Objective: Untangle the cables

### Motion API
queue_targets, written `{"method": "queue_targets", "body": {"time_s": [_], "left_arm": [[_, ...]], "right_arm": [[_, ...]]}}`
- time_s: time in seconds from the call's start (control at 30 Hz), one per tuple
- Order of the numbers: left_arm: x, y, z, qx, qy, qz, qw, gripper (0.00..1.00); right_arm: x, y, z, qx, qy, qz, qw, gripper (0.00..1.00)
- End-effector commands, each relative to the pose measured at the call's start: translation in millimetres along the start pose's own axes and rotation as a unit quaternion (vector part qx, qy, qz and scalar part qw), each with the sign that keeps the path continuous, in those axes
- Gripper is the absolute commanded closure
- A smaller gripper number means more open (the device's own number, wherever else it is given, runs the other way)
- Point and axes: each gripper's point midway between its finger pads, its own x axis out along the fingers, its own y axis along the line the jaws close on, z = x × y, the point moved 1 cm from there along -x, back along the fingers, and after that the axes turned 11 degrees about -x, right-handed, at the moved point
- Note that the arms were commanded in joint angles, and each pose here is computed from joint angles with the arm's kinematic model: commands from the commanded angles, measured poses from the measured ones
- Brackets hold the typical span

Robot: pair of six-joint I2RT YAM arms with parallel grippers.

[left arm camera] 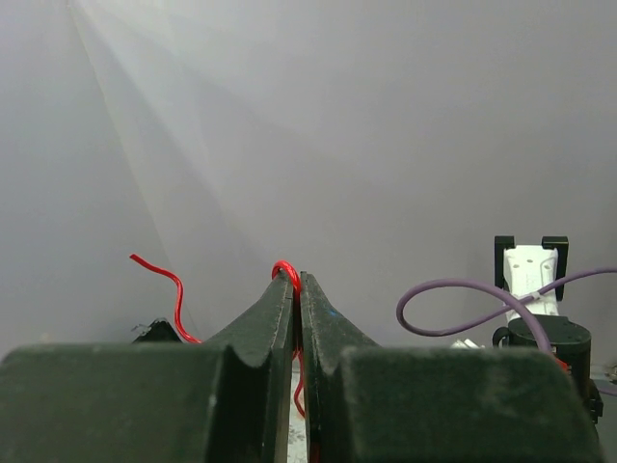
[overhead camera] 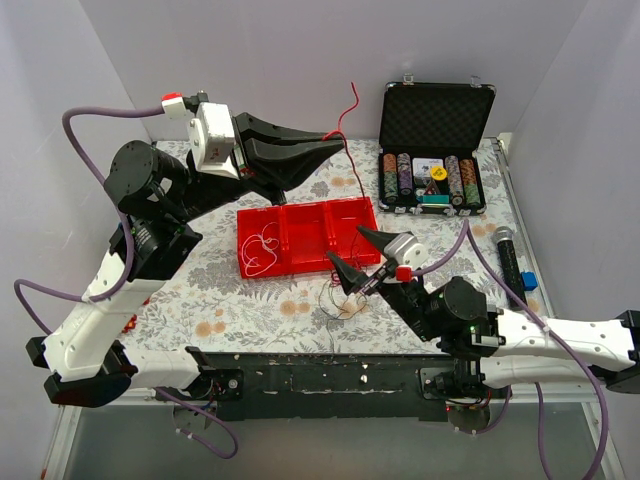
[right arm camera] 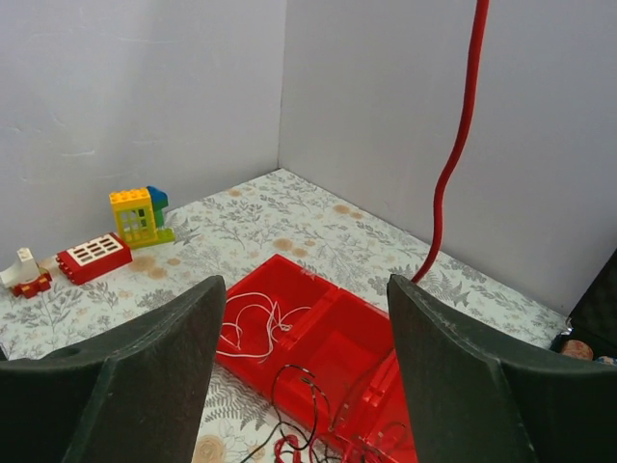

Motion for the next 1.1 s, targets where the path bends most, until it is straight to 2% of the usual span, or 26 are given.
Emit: {"method": "queue_targets", "body": {"time_s": [0.0,0.1,0.17,0.23,0.3,0.47,0.7,0.8,0.9,1.0,1.07], "left_arm": [[-4,-5,20,0.01,-0.023,-0.006,1.0,1.0],[-3,-5,19,0.012,-0.023,-0.005,1.0,1.0],[-3,-4,19,0.013,-0.023,-0.003,1.0,1.0],[-2,-3,19,0.015,-0.024,-0.003,1.0,1.0],[-2,-5,21,0.015,-0.026,-0.007,1.0,1.0],[-1,-5,23,0.016,-0.028,-0.009,0.999,1.0],[0,-7,30,0.016,-0.034,-0.012,0.999,1.0],[0,-8,33,0.017,-0.037,-0.015,0.999,1.0],[-1,-10,37,0.019,-0.041,-0.016,0.999,1.0],[-1,-10,40,0.023,-0.044,-0.016,0.999,1.0],[1,-9,42,0.026,-0.046,-0.016,0.999,1.0]], "right_arm": [[-6,-11,29,0.036,-0.035,0.006,0.999,0.27],[-14,1,31,0.053,-0.038,0.058,0.996,0.36],[-20,10,31,0.059,-0.036,0.092,0.993,0.4],[-25,8,27,0.067,-0.031,0.092,0.993,0.4],[-27,4,19,0.071,-0.022,0.075,0.994,0.37],[-16,10,18,0.058,-0.022,0.071,0.996,0.22],[23,10,11,0.034,-0.017,0.046,0.998,0.22],[40,-4,-3,0.046,-0.01,0.025,0.999,0.3],[49,-5,-11,0.067,-0.016,0.04,0.997,0.49],[51,10,-22,0.079,-0.01,0.075,0.994,0.62],[49,24,-39,0.081,0.008,0.1,0.992,0.66]]}}
